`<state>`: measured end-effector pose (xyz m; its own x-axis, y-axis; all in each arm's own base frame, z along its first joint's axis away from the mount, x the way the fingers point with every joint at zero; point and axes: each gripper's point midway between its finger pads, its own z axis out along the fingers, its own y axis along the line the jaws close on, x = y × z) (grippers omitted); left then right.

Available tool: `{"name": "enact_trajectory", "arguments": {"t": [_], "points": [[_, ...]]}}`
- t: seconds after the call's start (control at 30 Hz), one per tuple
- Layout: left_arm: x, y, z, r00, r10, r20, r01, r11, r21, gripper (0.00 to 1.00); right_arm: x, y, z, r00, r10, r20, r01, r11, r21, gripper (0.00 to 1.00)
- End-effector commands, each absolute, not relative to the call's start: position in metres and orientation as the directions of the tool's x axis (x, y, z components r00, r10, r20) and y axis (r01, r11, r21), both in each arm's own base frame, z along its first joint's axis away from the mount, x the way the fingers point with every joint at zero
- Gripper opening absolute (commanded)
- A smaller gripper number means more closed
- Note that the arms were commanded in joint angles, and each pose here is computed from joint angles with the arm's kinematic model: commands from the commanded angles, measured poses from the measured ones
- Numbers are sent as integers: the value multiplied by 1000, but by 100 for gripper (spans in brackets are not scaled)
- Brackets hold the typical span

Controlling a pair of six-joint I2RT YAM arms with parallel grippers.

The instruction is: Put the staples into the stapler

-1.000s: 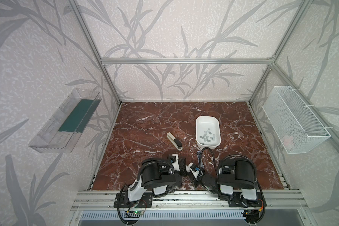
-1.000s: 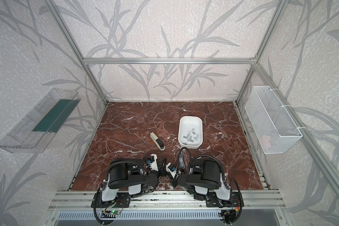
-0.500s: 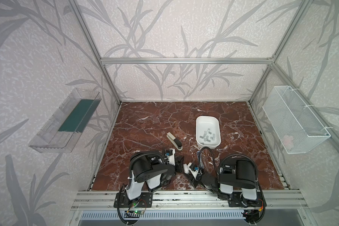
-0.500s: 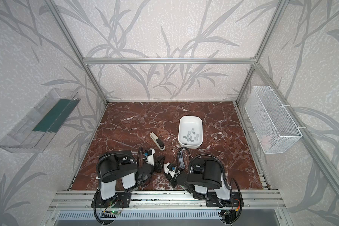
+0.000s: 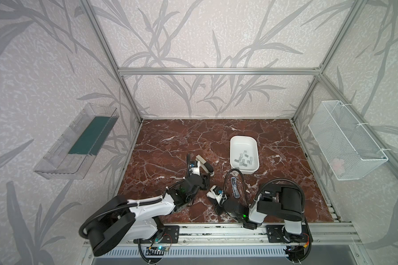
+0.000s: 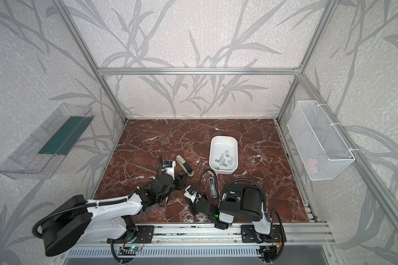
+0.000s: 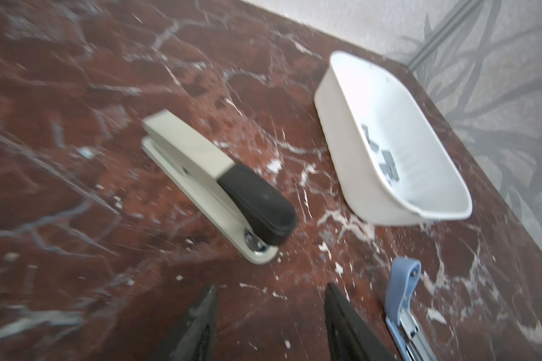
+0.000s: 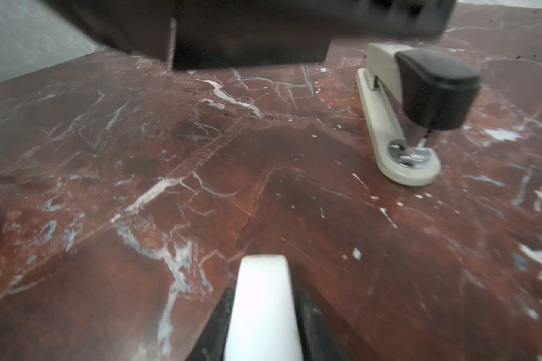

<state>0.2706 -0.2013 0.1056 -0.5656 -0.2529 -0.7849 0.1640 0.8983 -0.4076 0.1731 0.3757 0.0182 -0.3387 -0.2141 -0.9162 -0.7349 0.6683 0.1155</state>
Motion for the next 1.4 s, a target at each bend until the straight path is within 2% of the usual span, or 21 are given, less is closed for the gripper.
{"name": "enact_trajectory", "arguments": {"t": [0.0, 0.2, 0.33, 0.43, 0.6, 0.73, 0.87, 1.03, 1.17, 1.37], "points": [[257, -153, 83, -662, -238, -711, 20, 942, -334, 57, 169, 374, -37, -431, -397, -810, -739, 670, 66, 27], [256, -106, 116, -594, -350, -724, -64, 918, -391, 58, 191, 409, -38, -482, -376, -791, -724, 679, 119, 29], [254, -96, 131, -562, -387, -731, -68, 903, -425, 63, 194, 425, -34, -487, -393, -780, -732, 671, 119, 45], [256, -104, 132, -576, -385, -722, -41, 895, -445, 65, 196, 425, -9, -481, -371, -794, -726, 676, 124, 57], [261, -119, 133, -596, -374, -710, 13, 880, -474, 66, 198, 390, 42, -461, -322, -827, -685, 722, 100, 63], [264, -129, 132, -607, -373, -702, 48, 864, -500, 65, 197, 335, 63, -472, -282, -835, -598, 799, 68, 64], [265, -134, 128, -614, -369, -697, 62, 859, -509, 66, 195, 277, 56, -485, -199, -851, -474, 878, 65, 65], [265, -136, 126, -616, -368, -696, 69, 856, -513, 66, 194, 235, 41, -499, -126, -857, -369, 926, 79, 69], [264, -135, 128, -611, -366, -702, 74, 857, -511, 66, 192, 227, 30, -511, -137, -848, -346, 936, 58, 74], [263, -131, 128, -602, -369, -708, 68, 860, -505, 66, 186, 227, 17, -521, -122, -845, -326, 943, 64, 72]]}}
